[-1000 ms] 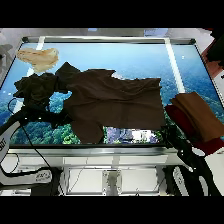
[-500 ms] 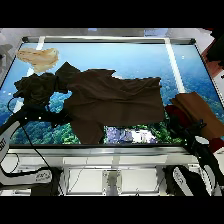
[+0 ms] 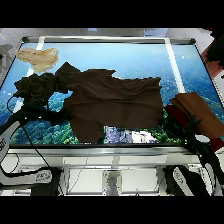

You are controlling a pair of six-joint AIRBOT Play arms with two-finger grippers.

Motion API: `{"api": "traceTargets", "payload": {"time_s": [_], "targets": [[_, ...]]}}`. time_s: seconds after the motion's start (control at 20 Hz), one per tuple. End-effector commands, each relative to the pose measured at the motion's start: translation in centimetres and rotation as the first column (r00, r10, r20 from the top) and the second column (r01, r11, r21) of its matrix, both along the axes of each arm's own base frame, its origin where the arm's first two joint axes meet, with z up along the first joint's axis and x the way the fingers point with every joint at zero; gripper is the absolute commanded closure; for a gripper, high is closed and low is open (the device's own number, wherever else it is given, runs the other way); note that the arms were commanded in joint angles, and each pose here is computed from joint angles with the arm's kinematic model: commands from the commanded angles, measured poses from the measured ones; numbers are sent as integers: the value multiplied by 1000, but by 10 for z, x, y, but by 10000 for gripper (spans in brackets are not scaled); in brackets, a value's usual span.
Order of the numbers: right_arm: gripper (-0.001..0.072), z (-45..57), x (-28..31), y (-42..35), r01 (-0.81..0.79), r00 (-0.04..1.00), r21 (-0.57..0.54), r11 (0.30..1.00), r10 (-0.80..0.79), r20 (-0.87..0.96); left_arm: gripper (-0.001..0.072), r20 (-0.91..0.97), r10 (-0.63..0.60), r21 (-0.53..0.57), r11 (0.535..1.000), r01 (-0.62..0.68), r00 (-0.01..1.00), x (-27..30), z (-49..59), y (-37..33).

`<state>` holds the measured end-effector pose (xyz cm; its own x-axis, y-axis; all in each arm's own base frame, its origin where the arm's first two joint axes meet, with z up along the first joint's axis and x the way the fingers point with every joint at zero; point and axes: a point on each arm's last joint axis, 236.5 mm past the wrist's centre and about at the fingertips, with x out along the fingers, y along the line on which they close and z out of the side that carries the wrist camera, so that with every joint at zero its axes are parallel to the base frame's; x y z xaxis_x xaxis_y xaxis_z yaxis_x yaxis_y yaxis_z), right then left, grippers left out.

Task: Fold the shirts.

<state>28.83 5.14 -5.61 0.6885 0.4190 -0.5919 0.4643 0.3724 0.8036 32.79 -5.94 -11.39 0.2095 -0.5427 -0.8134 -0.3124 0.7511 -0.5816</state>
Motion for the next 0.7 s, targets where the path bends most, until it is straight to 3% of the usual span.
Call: {"api": "traceTargets", "payload": {"time_s": [0.0,0.25,0.65], "targets": [[685,6,-15,29,-110,994,85,990,112,-18,695,26,-13,22,1000,12,1000,3,-1,4],[686,8,-17,32,-93,994,129,987,99,-41,695,24,-23,18,1000,22,999,2,-1,2],[670,-9,-21,18,-102,992,18,995,103,-72,695,36,-47,23,999,46,998,1,-1,2]]}}
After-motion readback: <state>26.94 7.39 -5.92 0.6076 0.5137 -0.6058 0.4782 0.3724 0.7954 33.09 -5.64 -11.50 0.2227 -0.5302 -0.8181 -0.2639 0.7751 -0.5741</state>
